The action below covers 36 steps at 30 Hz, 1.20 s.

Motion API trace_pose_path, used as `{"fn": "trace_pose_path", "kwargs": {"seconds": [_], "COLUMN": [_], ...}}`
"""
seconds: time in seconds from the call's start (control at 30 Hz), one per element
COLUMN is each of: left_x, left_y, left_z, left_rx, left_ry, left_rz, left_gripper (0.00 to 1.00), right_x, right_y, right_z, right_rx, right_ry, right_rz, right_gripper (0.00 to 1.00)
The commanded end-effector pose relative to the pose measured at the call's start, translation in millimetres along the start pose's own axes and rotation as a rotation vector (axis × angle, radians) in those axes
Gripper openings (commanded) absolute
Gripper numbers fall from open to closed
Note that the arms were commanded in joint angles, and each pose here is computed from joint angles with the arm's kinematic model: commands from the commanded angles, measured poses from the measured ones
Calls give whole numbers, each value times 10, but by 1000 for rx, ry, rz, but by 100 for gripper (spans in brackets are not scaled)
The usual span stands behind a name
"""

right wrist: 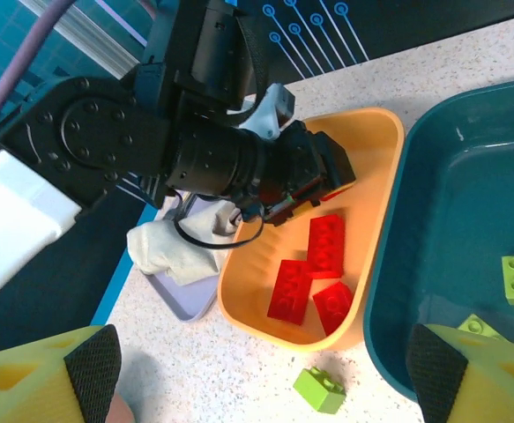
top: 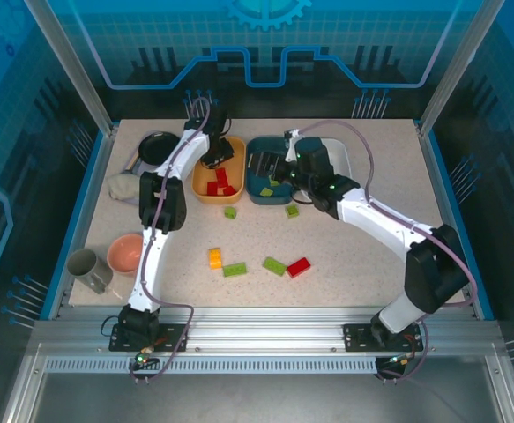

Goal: Sort the legos into containers by color

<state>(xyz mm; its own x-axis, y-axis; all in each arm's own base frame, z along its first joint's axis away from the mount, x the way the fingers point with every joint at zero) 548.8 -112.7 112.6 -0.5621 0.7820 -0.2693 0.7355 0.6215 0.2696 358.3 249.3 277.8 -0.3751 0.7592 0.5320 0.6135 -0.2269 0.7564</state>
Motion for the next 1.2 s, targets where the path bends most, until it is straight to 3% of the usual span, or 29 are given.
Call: {"fn": "trace_pose_path", "kwargs": {"seconds": [0.0,0.23,0.47,0.63,0.73,0.9,1.07,1.17], "left_x": [39,57,-223,-217,7,604,1282,1602], "left_y": [-8,-21,19,-270,-634,-1440,-2075,-2277], "left_z": [-10,-195,-1019,-1687,-1911,-2130,-2283,-2398], "left_rx": [19,39,-26,-30,2,82,142,155], "left_ry": [28,31,-135,-224,-257,-271,-294,-330], "left_rz": [9,-2,-18,-36,-50,-27,-51,-72], "left_gripper": [38,67,77,80,81,84,88,90], "right_x": [17,28,34,-125,-153,28,-25,-89], "right_y": [104,136,-82,-546,-870,-1551,-1956,-2087], "right_z": [72,54,-237,-468,-583,-684,-584,-458], "right_rx": [8,46,178,420,573,812,967,1034], "right_ry": [11,-22,-133,-257,-262,-99,-84,-81], "right_rz": [29,-45,-285,-389,-459,-635,-735,-745], "right_gripper": [87,87,85,83,79,79,79,77]}}
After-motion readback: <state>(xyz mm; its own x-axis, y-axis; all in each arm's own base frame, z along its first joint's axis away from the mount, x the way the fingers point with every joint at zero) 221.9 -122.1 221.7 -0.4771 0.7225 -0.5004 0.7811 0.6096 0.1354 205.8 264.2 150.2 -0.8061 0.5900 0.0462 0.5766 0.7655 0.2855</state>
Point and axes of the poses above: each hand's point on the last joint's axis, 136 mm out from that joint toward the fingers, its own z axis out along the fingers, its own x axis along the line the jaws close on, y = z × x, the point moved 7 cm from there along -z, back along the fingers, and after that the axes turned 6 degrees about -z, right-handed, at the moved point
